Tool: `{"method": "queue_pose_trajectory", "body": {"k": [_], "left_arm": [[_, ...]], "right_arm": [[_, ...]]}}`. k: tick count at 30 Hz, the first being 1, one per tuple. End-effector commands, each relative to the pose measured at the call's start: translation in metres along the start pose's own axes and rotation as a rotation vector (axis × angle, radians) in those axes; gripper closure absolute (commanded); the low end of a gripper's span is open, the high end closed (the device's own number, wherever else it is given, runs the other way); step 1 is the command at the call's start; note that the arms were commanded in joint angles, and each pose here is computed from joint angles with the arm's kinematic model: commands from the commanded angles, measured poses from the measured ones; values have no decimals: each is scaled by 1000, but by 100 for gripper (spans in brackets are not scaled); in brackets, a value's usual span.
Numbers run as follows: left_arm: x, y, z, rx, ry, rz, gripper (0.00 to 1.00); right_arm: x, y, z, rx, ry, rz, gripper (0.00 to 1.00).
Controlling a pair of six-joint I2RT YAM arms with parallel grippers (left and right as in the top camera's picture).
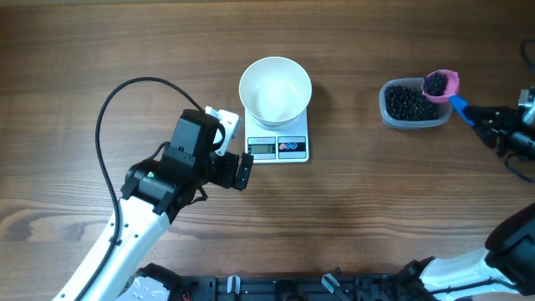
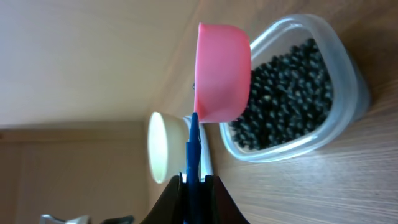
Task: Scoop item into bowl and weigh 150g on scale
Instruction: 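Lift the filled scoop and carry it toward the white bowl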
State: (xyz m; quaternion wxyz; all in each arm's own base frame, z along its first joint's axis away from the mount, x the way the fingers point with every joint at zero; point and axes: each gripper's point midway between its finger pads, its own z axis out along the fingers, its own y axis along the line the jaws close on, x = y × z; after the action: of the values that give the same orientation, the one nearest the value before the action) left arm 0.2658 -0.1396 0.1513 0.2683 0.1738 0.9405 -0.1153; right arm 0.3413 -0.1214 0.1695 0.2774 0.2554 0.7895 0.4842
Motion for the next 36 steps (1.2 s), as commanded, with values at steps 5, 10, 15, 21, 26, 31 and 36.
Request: {"method": "queue_pose_trajectory", "body": {"k": [5, 10, 15, 21, 26, 31, 36], "left_arm": [[4, 4, 3, -13, 13, 8, 0], [4, 4, 3, -13, 13, 7, 0], [4, 4, 3, -13, 13, 7, 0], [4, 4, 3, -13, 13, 7, 0], [4, 4, 3, -13, 13, 7, 0], [4, 4, 3, -13, 13, 7, 0], [4, 4, 3, -13, 13, 7, 0]], "right_arm": [[-5, 36, -7, -263, -34, 23, 96], [1, 43, -4, -288, -12, 64, 96], [10, 59, 7, -345, 32, 70, 96], [22, 80, 26, -414, 101, 53, 96], [37, 99, 42, -470, 172, 48, 96], [57, 112, 64, -483, 262, 26, 96], [79, 125, 84, -499, 349, -6, 96]]}}
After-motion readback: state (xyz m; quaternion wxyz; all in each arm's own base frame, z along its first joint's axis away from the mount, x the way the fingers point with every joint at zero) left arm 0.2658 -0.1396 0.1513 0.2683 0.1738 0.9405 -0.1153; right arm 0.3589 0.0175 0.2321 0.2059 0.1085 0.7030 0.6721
